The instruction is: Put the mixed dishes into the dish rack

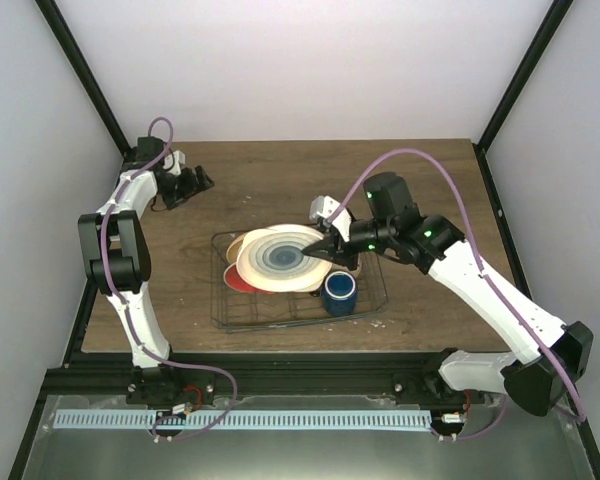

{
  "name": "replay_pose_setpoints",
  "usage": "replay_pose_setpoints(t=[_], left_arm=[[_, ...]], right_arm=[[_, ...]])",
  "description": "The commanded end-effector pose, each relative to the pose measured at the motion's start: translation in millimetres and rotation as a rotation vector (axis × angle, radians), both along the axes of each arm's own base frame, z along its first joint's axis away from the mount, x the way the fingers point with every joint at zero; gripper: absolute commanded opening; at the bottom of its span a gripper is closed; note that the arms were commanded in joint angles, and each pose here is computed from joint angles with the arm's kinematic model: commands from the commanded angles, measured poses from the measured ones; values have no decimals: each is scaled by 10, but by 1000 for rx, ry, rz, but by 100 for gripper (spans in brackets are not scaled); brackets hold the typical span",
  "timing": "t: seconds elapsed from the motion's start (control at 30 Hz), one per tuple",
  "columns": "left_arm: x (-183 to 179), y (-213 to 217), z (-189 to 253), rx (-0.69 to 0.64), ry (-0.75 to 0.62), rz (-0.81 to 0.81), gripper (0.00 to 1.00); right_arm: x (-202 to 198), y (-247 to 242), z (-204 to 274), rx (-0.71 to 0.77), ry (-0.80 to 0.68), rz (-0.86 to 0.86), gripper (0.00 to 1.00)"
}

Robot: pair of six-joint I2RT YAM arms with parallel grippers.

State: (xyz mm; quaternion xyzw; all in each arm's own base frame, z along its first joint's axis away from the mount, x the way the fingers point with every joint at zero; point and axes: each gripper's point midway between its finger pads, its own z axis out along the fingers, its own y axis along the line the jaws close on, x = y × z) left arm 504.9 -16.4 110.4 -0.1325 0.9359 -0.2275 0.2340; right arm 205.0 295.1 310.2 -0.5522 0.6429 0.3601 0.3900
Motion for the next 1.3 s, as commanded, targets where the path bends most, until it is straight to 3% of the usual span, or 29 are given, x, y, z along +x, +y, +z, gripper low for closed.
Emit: replay_pose_setpoints(t=[0.0,0.53,0.87,1.27], left_arm=[[-51,-8,-80,-2,23,3,100],[-196,-19,-88,22,28,1,100],[-268,-23,-118,28,33,-3,100],[-276,-12,-159,34,36,-8,100]], right_arm=[[-53,57,308,60,-150,-8,1],[-36,219,-162,-148,-359,-104,1],[57,296,-302,-194,-434,-142,1],[-74,461,-444,-208,-445,-59,1]])
